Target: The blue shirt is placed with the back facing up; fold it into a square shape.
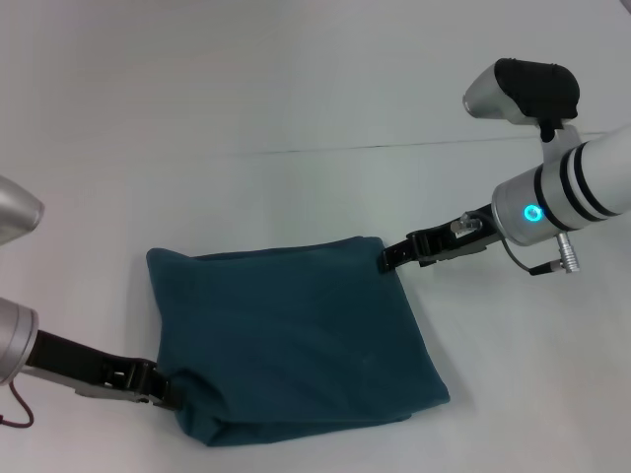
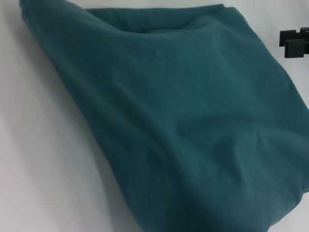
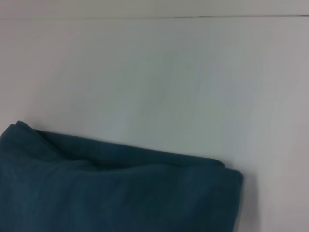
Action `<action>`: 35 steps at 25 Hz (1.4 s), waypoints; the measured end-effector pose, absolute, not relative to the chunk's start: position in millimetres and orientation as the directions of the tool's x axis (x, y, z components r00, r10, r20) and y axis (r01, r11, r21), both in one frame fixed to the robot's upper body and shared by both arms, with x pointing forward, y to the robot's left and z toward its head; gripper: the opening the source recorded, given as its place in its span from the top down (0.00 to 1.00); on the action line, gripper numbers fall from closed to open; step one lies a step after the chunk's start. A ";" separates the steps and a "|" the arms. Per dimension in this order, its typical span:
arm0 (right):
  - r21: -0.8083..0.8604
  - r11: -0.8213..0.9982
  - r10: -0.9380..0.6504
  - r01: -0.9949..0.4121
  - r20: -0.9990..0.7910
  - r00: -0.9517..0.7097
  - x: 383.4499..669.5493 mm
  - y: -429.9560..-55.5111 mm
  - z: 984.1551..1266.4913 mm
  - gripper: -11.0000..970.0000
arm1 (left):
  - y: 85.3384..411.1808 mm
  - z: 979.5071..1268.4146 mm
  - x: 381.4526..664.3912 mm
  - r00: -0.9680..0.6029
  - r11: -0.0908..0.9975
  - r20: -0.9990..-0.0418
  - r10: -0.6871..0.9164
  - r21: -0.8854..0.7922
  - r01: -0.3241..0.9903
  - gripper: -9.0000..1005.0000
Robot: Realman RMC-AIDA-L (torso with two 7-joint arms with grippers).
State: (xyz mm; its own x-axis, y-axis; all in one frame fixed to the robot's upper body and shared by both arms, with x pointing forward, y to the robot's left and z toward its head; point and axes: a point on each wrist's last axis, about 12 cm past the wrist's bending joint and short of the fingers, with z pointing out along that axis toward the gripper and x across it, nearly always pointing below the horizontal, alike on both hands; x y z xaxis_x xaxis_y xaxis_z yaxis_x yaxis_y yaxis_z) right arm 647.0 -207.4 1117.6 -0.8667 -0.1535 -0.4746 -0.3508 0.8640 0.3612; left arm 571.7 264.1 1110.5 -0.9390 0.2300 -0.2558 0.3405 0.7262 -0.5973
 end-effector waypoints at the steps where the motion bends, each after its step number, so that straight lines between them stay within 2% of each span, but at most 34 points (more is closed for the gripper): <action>1: 0.361 0.864 -0.152 -0.350 -0.476 -0.866 647.1 -206.7 1117.0 0.25 | 264.1 1110.5 571.7 -0.939 0.726 -0.256 0.230 -0.597 0.341 0.97; 15: 0.349 0.870 -0.153 -0.349 -0.482 -0.863 644.5 -194.4 1102.2 0.27 | 261.7 1111.2 572.0 -0.937 0.721 -0.257 0.237 -0.600 0.347 0.97; 20: 0.341 0.872 -0.155 -0.350 -0.486 -0.860 644.6 -193.6 1100.1 0.54 | 261.6 1111.2 571.8 -0.937 0.720 -0.256 0.238 -0.601 0.347 0.97; 26: 0.337 0.872 -0.159 -0.356 -0.493 -0.855 644.9 -192.7 1098.8 0.76 | 262.1 1110.6 570.9 -0.938 0.719 -0.253 0.238 -0.602 0.346 0.97; 35: 0.332 0.871 -0.159 -0.362 -0.506 -0.848 646.4 -194.2 1100.6 0.92 | 263.3 1110.4 570.1 -0.937 0.721 -0.250 0.245 -0.599 0.348 0.97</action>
State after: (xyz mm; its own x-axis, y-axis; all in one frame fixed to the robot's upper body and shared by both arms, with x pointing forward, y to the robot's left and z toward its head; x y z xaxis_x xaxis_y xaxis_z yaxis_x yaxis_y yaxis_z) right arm 646.4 -194.2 1100.6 -0.8476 -0.1591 -0.5062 -0.3616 0.8713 0.3318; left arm 570.1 263.3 1110.4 -0.9368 0.2453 -0.2497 0.3484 0.7208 -0.5992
